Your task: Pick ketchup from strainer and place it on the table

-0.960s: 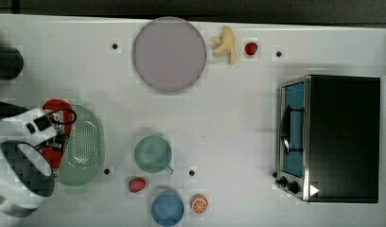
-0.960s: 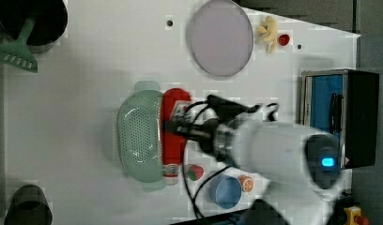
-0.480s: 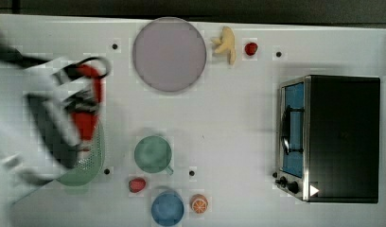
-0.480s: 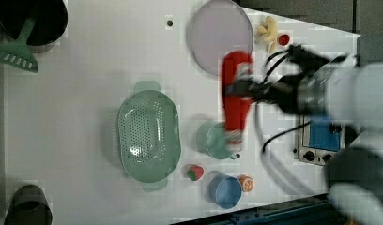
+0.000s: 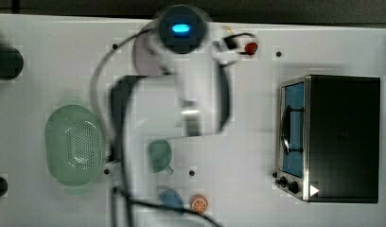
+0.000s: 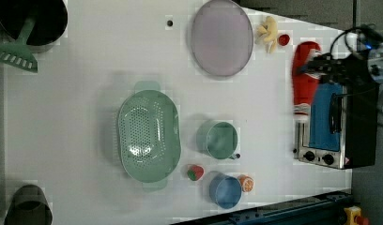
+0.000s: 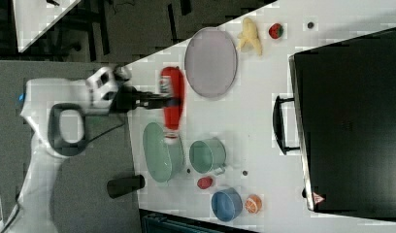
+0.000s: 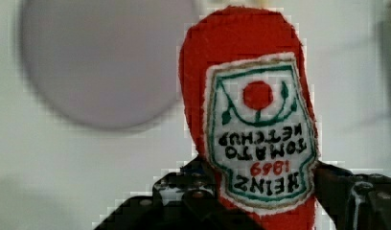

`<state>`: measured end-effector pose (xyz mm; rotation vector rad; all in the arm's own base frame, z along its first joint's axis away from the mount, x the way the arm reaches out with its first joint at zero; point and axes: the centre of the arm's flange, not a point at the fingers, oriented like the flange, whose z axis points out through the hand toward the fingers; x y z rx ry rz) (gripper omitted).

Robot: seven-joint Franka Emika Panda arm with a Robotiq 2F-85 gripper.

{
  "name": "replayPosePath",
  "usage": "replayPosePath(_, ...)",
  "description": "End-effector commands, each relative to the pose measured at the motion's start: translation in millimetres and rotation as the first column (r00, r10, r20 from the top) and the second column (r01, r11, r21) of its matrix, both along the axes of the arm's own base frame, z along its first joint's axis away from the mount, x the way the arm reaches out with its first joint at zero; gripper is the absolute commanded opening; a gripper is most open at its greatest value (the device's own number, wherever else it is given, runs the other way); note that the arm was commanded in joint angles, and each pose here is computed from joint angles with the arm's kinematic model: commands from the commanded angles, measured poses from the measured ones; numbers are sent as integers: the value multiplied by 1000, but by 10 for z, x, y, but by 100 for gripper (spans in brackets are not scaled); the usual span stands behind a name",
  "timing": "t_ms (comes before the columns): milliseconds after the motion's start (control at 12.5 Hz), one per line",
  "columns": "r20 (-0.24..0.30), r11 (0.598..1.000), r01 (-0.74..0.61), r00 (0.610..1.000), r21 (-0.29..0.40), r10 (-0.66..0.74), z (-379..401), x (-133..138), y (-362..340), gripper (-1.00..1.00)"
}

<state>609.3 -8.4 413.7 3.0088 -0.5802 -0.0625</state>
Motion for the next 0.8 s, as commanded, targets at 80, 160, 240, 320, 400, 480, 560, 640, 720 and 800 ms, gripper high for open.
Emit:
replayPosePath(80, -11, 998, -55, 998, -3, 55, 20, -88, -292, 19)
replayPosePath(160, -13, 999, -39, 999, -5, 39, -86, -125, -396, 19)
replayPosePath(240, -5, 1000, -28, 1000, -6, 28, -208, -162, -470, 19)
replayPosePath(320, 7, 1000, -23, 1000, -6, 23, -350, -205, -513, 19)
replayPosePath(400, 20, 1000, -25, 999, -4, 25, -504, -258, -517, 19)
replayPosePath(480, 22, 1000, -31, 999, -1, 31, -675, -332, -491, 19)
replayPosePath(560, 16, 999, -39, 999, 4, 39, -843, -419, -450, 19)
replayPosePath(640, 10, 999, -47, 999, 8, 47, -991, -503, -406, 19)
replayPosePath(720, 6, 998, -54, 999, 12, 54, -1122, -581, -366, 19)
replayPosePath(800, 2, 998, -63, 998, 17, 63, -1246, -658, -317, 19)
